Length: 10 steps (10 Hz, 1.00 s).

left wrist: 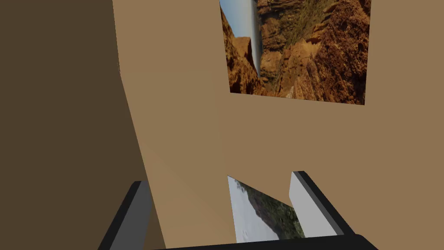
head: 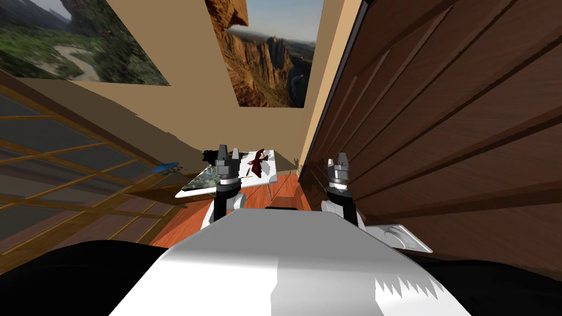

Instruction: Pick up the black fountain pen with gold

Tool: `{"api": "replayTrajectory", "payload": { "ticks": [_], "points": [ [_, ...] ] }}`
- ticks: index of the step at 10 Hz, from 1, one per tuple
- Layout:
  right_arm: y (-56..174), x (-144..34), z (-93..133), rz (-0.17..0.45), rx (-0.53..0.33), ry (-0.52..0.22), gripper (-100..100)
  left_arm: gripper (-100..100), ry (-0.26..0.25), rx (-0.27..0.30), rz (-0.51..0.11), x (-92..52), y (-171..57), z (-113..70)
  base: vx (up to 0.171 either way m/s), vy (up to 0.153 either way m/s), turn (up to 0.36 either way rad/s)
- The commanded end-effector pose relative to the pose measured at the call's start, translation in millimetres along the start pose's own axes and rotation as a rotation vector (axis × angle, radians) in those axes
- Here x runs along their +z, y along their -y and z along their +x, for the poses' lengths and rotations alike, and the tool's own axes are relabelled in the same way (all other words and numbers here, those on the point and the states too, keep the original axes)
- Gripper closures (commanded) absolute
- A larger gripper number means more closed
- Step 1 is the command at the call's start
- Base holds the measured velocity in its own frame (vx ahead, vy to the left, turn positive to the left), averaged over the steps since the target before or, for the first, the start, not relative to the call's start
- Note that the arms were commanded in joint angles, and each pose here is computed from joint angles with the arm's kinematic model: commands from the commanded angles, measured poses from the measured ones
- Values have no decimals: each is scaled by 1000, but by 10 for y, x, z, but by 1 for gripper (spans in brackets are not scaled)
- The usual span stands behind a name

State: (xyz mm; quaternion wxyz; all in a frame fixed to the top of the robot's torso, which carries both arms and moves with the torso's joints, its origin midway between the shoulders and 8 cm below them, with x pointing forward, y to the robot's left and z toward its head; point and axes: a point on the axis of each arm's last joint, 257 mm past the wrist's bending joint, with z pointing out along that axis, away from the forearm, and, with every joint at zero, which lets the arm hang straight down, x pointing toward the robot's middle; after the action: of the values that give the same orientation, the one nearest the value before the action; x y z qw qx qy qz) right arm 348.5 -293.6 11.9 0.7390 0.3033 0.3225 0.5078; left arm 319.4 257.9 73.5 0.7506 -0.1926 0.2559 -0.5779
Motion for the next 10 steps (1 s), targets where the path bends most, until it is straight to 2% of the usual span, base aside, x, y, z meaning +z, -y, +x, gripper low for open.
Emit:
{"api": "replayTrajectory", "payload": {
  "ticks": [1, 5, 8, 9, 10],
  "points": [
    [0, 0, 0, 0, 0, 0, 0, -100, -48, 4, -12, -59, -22, 46, -31, -8, -30],
    [0, 0, 0, 0, 0, 0, 0, -100, -159, 3, -66, -271, -112, 123, -74, -20, -35],
    [0, 1, 1, 0, 0, 0, 0, -100, -266, 7, -139, -529, -229, 173, -103, -35, -63],
    [0, 1, 1, 0, 0, 0, 0, -100, -265, -5, -140, -529, -229, 173, -71, -19, -19],
    [0, 0, 0, 0, 0, 0, 0, -100, -304, -9, -174, -637, -281, 184, -61, -12, -60]
  ]
}}
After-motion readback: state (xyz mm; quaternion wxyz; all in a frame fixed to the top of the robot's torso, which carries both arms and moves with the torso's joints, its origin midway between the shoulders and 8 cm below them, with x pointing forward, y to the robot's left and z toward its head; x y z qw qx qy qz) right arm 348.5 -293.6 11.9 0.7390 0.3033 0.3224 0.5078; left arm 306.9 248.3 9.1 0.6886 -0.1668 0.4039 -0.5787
